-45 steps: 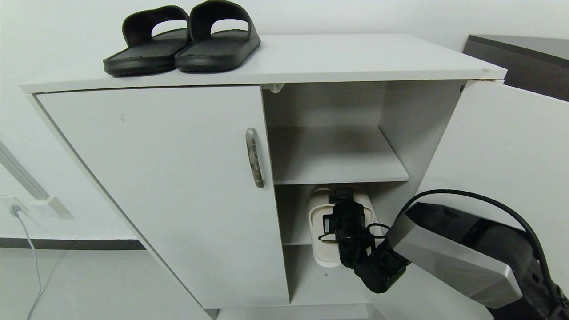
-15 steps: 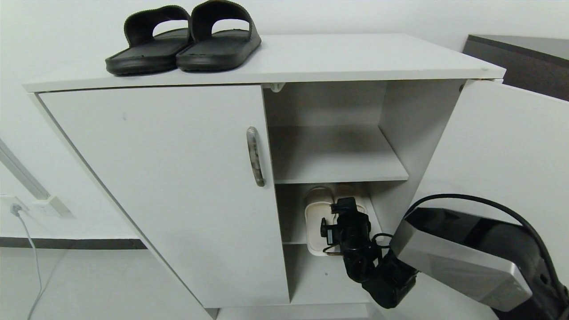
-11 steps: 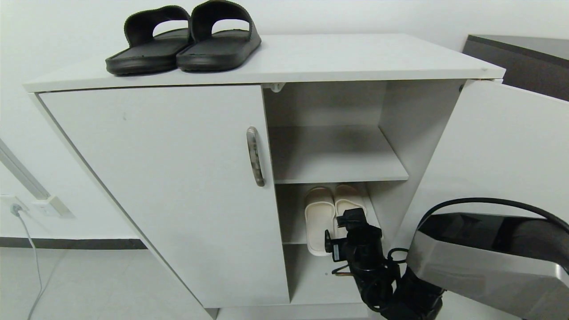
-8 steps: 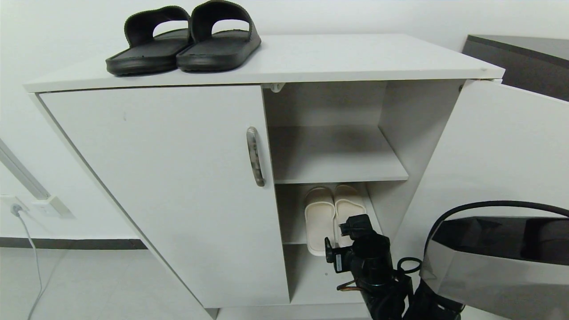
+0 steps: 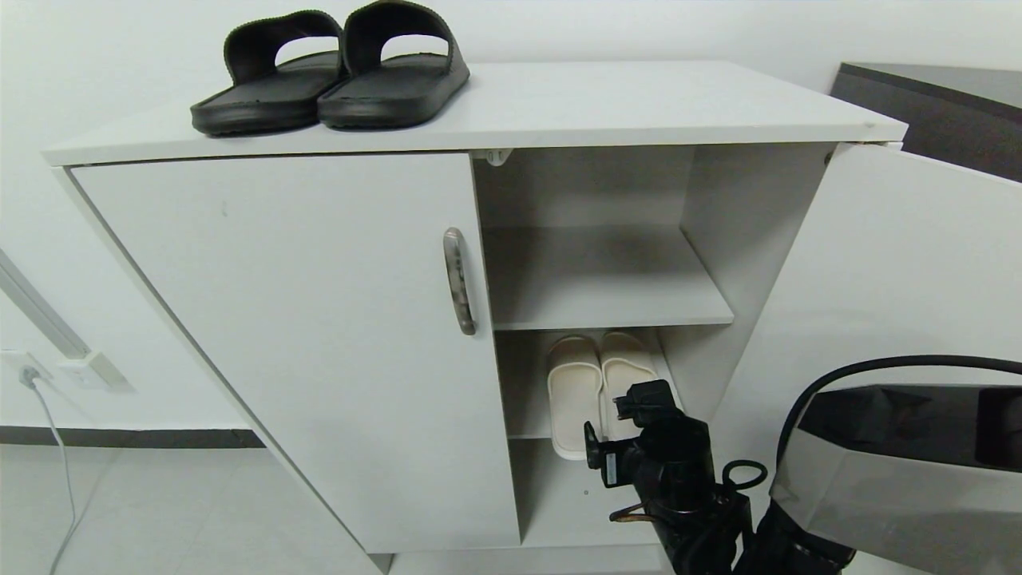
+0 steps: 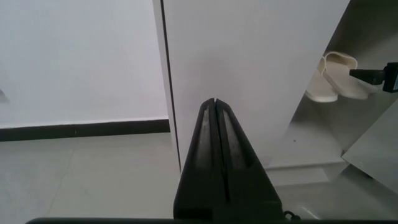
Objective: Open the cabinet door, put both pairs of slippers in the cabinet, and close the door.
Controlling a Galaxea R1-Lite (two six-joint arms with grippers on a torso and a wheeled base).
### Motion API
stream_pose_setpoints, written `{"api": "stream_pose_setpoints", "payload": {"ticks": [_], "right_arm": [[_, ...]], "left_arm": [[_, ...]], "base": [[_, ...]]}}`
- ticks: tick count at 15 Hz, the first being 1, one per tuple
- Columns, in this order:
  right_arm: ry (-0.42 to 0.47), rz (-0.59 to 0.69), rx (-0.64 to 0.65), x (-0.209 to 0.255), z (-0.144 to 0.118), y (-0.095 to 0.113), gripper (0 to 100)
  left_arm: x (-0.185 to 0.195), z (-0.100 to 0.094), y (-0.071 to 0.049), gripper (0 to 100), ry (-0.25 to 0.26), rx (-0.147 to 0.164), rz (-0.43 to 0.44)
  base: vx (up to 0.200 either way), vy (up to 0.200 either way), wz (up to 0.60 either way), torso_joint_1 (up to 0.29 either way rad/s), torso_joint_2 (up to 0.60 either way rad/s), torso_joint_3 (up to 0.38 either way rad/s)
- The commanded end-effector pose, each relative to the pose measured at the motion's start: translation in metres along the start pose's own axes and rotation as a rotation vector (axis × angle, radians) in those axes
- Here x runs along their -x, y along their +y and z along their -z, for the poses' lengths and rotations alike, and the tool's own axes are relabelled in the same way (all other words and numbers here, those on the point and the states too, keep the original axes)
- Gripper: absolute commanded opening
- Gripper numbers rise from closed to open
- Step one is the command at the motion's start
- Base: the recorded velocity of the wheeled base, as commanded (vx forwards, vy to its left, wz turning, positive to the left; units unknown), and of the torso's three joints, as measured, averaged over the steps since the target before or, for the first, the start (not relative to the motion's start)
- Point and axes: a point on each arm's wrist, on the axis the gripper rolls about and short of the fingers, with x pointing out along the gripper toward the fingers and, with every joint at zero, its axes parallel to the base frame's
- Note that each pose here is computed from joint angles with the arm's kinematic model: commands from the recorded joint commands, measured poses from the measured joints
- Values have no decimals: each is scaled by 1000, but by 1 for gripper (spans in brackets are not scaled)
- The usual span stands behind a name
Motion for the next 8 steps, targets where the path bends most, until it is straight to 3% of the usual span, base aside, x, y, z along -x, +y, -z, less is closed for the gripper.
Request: {"api": "stream_pose_setpoints", "payload": {"ticks": [1, 8], "right_arm": [[-2, 0, -1, 0, -1, 0, 100], [1, -1, 2, 1, 1, 0, 100]], "left_arm": [[0, 0, 0, 0, 1, 0, -2], [0, 0, 0, 0, 1, 2, 0]], "base": [[-200, 0, 0, -2, 2, 7], [-200, 0, 0, 0, 2, 5]]}}
